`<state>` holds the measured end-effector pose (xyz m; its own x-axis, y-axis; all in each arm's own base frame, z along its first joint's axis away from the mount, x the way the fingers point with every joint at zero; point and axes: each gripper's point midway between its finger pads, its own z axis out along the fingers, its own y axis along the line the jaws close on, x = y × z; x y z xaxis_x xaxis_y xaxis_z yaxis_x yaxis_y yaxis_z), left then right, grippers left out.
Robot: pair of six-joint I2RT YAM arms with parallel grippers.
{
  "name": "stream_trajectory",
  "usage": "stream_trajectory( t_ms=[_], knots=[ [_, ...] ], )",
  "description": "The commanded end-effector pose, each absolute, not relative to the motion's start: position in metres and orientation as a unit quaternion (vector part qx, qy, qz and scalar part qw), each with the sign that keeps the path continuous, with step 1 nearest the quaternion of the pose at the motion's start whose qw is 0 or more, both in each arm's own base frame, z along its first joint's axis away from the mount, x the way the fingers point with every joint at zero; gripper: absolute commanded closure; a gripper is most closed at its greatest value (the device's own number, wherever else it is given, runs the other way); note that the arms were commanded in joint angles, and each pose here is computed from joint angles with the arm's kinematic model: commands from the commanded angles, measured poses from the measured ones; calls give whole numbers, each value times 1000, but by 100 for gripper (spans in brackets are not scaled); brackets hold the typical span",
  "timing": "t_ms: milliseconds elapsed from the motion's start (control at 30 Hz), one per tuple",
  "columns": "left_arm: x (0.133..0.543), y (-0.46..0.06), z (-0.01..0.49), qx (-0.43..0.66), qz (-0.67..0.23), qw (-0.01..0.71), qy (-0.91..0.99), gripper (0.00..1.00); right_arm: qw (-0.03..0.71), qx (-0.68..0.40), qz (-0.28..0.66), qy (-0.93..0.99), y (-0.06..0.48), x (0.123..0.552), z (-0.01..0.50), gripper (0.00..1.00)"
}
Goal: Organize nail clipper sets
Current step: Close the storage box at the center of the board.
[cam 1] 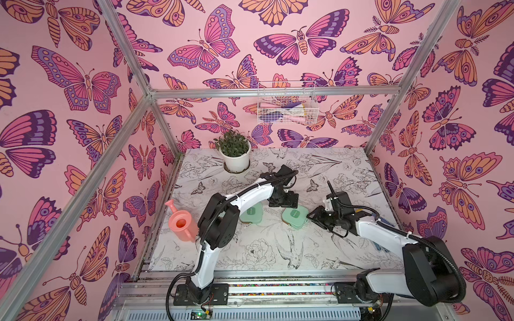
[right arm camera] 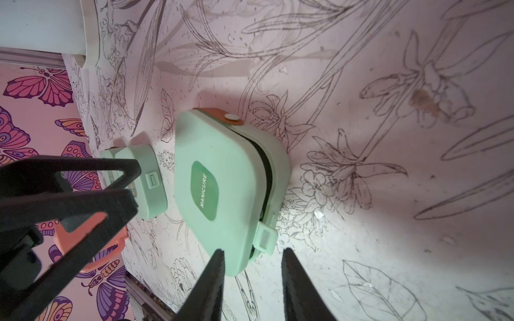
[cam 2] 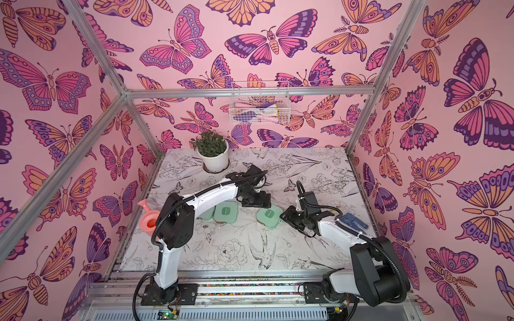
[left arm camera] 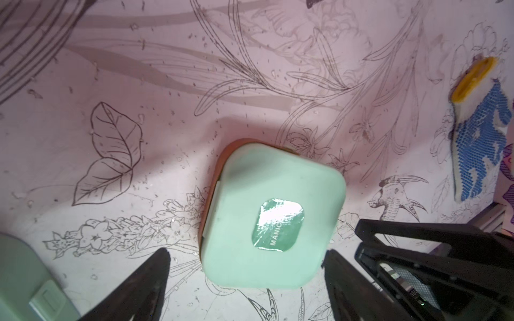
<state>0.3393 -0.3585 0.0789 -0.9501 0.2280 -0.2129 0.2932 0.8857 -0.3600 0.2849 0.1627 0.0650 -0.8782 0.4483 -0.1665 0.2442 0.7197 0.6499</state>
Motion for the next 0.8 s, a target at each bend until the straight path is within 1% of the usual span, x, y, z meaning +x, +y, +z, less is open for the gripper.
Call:
stream_trajectory(
  t_ms=[0,133,300,367,567,767],
  knots=[
    [320,-343,37,156,-150,21,976,12,174,188,324,911,164,292,74,64],
    [314,-345,26,164,-143,9,976,12,174,188,326,910,165,293,75,63],
    [309,-344,19,166,-142,-1,976,12,175,187,329,909,166,296,78,56],
    [307,-343,17,167,-140,-5,976,12,176,187,330,908,167,298,79,54],
    [301,-333,12,167,-122,-12,978,12,164,196,342,905,175,308,77,57],
    [299,-331,10,166,-117,-16,979,12,145,205,323,912,175,302,62,57]
  ],
)
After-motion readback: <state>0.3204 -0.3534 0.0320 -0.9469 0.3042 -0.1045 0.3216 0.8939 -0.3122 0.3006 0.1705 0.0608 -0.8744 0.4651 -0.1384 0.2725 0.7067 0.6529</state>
